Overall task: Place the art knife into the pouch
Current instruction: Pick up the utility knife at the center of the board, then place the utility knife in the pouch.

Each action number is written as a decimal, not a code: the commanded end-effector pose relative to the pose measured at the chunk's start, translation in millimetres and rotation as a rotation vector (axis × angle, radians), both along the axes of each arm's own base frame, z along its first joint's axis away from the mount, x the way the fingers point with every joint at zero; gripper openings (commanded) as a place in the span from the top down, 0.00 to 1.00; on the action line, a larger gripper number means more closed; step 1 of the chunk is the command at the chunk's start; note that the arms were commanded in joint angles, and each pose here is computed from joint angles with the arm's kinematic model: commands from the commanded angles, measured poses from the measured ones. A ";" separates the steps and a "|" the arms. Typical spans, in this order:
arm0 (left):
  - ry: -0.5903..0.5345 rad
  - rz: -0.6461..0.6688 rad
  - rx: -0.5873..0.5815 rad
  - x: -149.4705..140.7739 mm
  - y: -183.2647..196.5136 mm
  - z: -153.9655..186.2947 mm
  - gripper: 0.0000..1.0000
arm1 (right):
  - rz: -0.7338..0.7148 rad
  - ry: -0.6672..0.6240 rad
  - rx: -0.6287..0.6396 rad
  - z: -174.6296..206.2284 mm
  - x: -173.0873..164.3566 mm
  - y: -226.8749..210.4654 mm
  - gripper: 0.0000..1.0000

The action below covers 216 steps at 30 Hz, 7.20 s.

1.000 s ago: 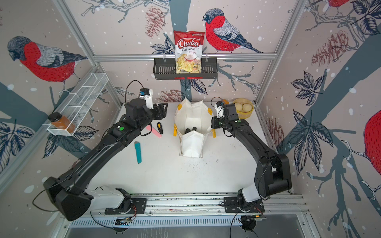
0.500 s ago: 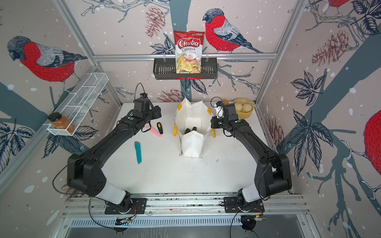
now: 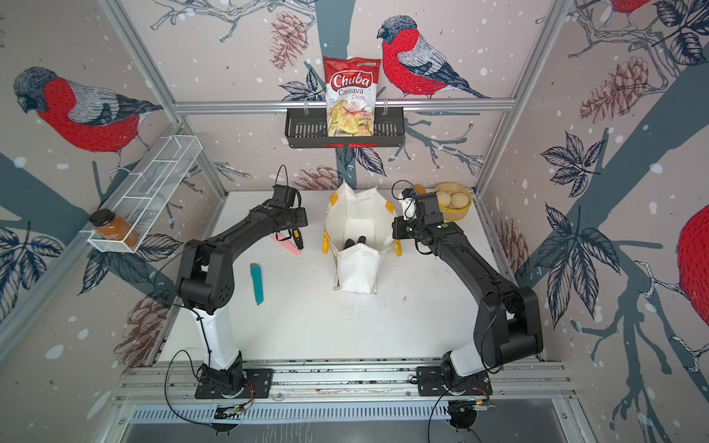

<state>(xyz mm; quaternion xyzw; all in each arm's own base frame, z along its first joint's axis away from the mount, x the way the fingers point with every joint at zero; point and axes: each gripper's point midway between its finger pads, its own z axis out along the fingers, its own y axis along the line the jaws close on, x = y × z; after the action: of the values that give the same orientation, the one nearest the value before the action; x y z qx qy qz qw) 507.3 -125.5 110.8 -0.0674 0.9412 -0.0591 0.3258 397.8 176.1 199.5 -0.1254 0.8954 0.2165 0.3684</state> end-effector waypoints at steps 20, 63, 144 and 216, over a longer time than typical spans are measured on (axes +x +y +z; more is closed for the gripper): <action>0.133 0.026 0.036 -9.5 11.3 -66.0 0.41 | 0.009 -0.041 0.016 7.8 3.7 2.8 1.00; 0.215 -0.033 0.087 -31.1 11.5 -79.0 0.72 | 0.006 -0.043 0.025 8.6 2.2 2.6 1.00; -0.201 -0.585 -0.154 -76.5 -202.7 190.1 0.70 | 0.025 -0.041 0.020 7.2 -0.6 11.7 1.00; 0.225 -0.674 -0.018 -96.4 -248.1 -22.6 0.72 | 0.052 -0.026 0.019 -1.6 -0.3 19.3 1.00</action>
<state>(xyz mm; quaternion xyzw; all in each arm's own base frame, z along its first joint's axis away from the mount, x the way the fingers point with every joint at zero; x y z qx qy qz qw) 410.8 -372.1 89.5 0.2355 0.9414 -0.1614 0.1795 395.9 192.7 195.2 -0.1430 0.8891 0.2284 0.3700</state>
